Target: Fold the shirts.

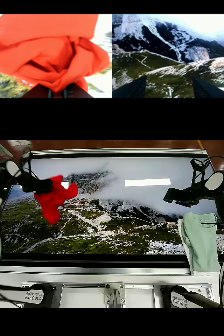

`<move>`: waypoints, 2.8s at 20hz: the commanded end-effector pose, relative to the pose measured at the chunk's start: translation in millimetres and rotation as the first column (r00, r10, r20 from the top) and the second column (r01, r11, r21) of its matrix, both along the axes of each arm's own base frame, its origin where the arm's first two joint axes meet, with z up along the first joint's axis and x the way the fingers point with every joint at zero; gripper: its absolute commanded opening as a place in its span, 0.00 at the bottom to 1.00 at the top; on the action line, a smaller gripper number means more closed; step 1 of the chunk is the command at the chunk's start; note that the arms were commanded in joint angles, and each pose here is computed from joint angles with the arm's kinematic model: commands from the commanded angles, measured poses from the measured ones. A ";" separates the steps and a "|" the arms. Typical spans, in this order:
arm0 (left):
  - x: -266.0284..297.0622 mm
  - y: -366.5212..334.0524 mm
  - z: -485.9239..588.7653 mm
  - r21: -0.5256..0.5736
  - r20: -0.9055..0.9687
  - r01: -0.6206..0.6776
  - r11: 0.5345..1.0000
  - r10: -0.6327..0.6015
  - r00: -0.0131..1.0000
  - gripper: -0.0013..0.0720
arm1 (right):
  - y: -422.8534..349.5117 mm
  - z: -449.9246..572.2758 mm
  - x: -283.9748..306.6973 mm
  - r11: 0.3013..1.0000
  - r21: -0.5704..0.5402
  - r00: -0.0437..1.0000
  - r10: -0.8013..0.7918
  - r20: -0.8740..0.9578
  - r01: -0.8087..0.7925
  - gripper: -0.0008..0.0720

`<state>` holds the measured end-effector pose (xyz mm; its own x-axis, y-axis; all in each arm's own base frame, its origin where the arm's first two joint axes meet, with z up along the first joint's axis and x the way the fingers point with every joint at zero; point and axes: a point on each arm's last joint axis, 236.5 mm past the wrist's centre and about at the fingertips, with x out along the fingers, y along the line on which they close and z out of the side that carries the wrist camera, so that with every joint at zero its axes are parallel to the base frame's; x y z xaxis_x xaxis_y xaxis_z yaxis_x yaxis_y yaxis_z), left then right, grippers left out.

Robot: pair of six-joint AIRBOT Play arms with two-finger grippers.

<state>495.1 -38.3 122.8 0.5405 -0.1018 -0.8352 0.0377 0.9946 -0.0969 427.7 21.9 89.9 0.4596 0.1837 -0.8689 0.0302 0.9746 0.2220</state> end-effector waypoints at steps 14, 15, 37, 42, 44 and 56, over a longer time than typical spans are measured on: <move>-218.1 -307.9 -4.4 -0.199 0.022 0.533 0.822 -0.540 0.841 0.07 | 10.9 94.5 -142.7 0.994 -0.052 0.994 0.094 0.060 -0.091 0.95; -220.3 -305.3 -32.8 -0.196 -0.042 0.506 0.840 -0.522 0.852 0.07 | 12.5 73.7 -145.6 0.995 -0.038 0.995 0.096 0.011 -0.095 0.95; -271.8 -180.5 -188.2 -0.506 -0.592 -0.106 0.856 -0.256 0.764 0.93 | 38.6 -129.9 -184.8 0.878 0.463 0.910 0.087 -0.405 0.122 0.95; -268.0 -223.1 -207.5 -0.560 -0.545 -0.147 0.815 -0.229 0.806 0.92 | 47.2 -145.4 -187.1 0.840 0.514 0.872 0.114 -0.477 0.171 0.95; -265.3 -234.6 -220.0 -0.559 -0.554 -0.181 0.809 -0.202 0.807 0.92 | 50.6 -150.2 -189.6 0.826 0.531 0.854 0.129 -0.504 0.188 0.95; -242.5 -251.5 -208.0 -0.602 -0.461 -0.101 0.792 -0.241 0.854 0.07 | 102.5 -194.2 -208.6 0.870 0.481 0.845 0.176 -0.505 0.106 0.95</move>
